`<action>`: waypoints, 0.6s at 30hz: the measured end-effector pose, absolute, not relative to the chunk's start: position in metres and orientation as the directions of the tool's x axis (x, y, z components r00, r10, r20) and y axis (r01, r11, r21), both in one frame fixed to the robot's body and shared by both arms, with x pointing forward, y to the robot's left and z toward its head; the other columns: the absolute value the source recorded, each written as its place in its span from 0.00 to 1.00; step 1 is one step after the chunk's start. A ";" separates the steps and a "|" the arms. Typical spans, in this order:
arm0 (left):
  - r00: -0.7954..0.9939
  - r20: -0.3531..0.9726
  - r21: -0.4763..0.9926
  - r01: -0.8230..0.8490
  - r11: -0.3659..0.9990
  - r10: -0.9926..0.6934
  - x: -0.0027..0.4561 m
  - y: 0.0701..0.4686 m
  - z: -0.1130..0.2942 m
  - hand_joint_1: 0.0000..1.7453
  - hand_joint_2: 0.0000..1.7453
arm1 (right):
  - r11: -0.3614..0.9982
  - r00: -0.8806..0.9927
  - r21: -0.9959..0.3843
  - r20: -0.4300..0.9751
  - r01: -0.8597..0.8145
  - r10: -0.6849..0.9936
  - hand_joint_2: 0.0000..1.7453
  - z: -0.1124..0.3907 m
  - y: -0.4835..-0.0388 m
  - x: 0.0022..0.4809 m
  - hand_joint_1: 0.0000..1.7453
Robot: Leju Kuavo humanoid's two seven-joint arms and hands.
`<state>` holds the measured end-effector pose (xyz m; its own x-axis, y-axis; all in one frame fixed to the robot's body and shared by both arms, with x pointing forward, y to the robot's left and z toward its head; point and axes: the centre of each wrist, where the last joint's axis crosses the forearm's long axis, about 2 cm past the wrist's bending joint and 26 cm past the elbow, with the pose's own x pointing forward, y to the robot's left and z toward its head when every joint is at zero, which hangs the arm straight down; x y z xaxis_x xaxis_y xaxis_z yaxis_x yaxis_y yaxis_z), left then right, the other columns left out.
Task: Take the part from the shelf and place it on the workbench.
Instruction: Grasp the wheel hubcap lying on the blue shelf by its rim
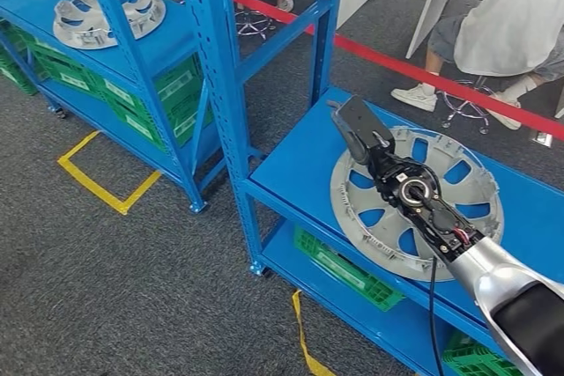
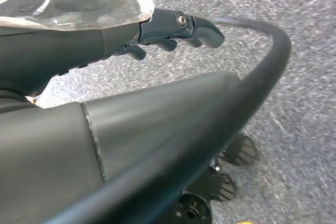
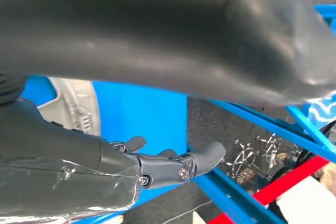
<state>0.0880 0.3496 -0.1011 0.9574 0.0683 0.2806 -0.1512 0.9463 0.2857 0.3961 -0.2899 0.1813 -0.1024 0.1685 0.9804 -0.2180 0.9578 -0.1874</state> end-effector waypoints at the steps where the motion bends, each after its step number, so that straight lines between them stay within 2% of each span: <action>1: 0.958 0.278 0.289 -0.153 0.945 0.070 0.086 0.352 -0.101 0.00 0.00 | 0.958 -0.102 -0.185 0.981 -0.219 0.167 0.00 0.181 -0.290 0.396 0.00; 10: 0.954 0.290 0.314 -0.171 0.934 0.078 0.082 0.361 -0.101 0.00 0.00 | 0.958 -0.095 -0.181 0.982 -0.221 0.163 0.00 0.181 -0.290 0.396 0.00; 14: 0.952 0.295 0.339 -0.185 0.922 0.082 0.081 0.371 -0.100 0.00 0.00 | 0.961 -0.087 -0.195 0.980 -0.196 0.181 1.00 0.182 -0.294 0.396 0.00; 18: 0.953 0.292 0.364 -0.195 0.911 0.087 0.077 0.381 -0.099 0.00 0.00 | 0.958 -0.056 -0.244 0.970 -0.152 0.238 1.00 0.179 -0.301 0.395 0.00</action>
<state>0.0765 0.3813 -0.0987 0.9525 0.0868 0.2917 -0.1946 0.9108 0.3642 0.3948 -0.3011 0.1792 -0.0562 0.2384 0.9695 -0.1519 0.9577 -0.2443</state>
